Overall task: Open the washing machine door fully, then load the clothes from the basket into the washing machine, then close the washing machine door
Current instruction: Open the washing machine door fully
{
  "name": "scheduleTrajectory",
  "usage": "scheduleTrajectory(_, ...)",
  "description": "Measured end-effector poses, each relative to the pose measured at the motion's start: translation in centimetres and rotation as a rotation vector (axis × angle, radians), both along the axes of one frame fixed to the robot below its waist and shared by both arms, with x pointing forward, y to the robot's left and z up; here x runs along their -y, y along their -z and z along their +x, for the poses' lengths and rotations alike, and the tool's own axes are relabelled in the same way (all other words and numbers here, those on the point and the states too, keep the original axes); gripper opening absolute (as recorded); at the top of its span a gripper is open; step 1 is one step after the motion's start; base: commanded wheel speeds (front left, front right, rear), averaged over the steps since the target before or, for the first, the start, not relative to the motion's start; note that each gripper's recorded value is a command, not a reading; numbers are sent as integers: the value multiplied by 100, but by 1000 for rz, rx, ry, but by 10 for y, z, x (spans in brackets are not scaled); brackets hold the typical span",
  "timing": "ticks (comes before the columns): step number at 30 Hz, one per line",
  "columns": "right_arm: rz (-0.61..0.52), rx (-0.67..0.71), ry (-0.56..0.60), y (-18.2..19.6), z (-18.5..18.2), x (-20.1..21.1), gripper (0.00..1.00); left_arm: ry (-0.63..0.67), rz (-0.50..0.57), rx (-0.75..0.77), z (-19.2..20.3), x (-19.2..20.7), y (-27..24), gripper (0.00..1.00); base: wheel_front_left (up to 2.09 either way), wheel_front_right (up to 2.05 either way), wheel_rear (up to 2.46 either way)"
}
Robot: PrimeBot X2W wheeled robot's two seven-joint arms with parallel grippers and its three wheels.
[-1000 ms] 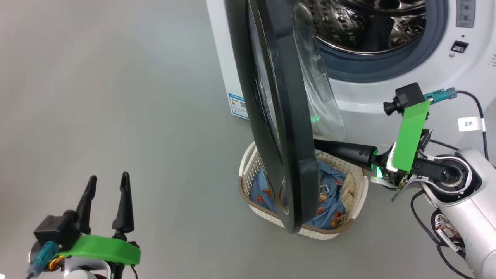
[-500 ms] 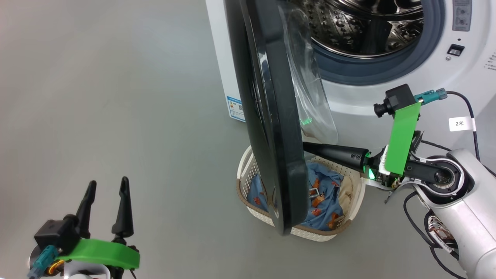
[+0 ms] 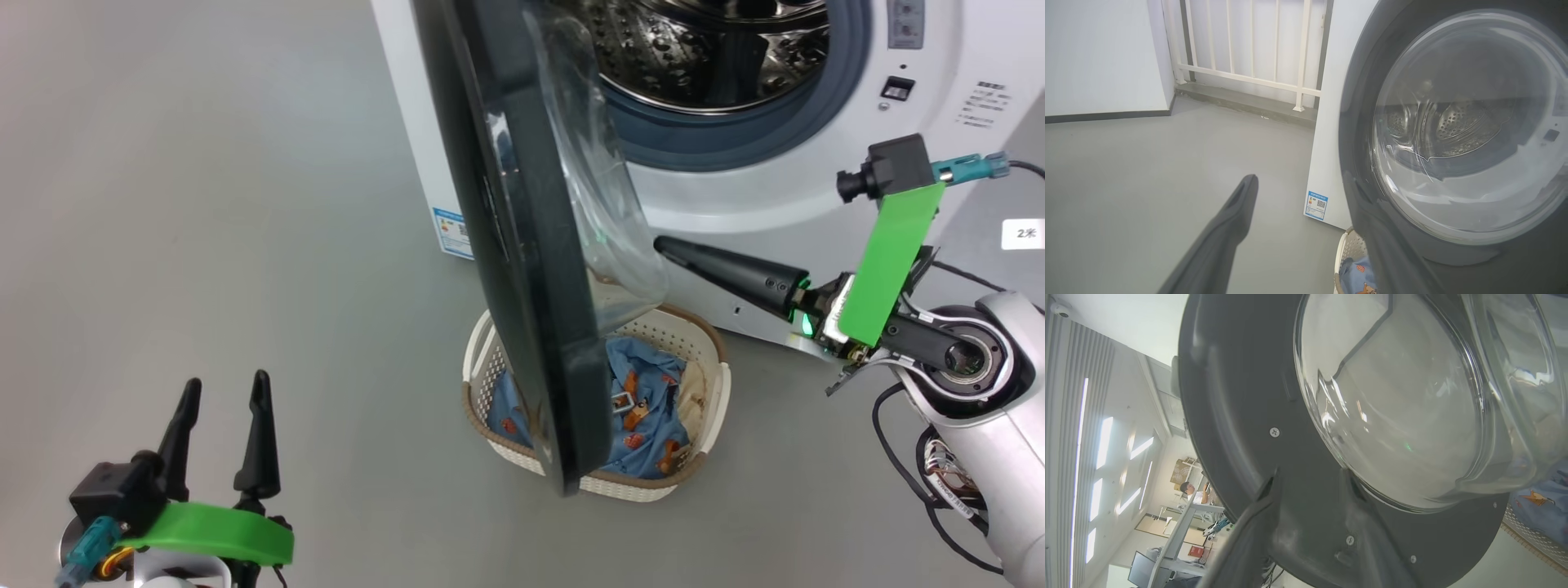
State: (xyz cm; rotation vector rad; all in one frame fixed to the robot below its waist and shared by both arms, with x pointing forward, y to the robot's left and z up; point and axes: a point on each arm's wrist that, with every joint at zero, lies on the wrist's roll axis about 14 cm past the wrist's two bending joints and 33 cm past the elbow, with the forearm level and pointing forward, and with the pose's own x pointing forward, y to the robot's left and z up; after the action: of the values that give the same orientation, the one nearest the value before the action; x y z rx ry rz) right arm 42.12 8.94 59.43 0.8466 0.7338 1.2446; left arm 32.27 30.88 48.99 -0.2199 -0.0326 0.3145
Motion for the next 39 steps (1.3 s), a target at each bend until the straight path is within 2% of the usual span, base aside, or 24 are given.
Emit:
scheduleTrajectory(9,-3,84,141,-3,4,30,100,55,5,11,15,15,-2,100,0,0,0)
scheduleTrajectory(12,-14,154,208,-9,8,42,100,74,5,16,21,20,-4,100,0,0,0)
scheduleTrajectory(18,-10,323,367,-30,16,67,100,109,-1,11,28,31,0,100,0,0,0)
scheduleTrajectory(22,-46,418,473,-26,17,86,100,144,3,18,34,41,-1,100,0,0,0)
scheduleTrajectory(27,13,491,624,-36,14,111,100,187,6,32,43,54,-5,100,0,0,0)
scheduleTrajectory(33,-39,604,799,-26,15,154,100,228,8,50,52,67,-11,100,0,0,0)
scheduleTrajectory(39,-96,627,956,-3,14,192,100,266,5,38,57,79,-6,100,0,0,0)
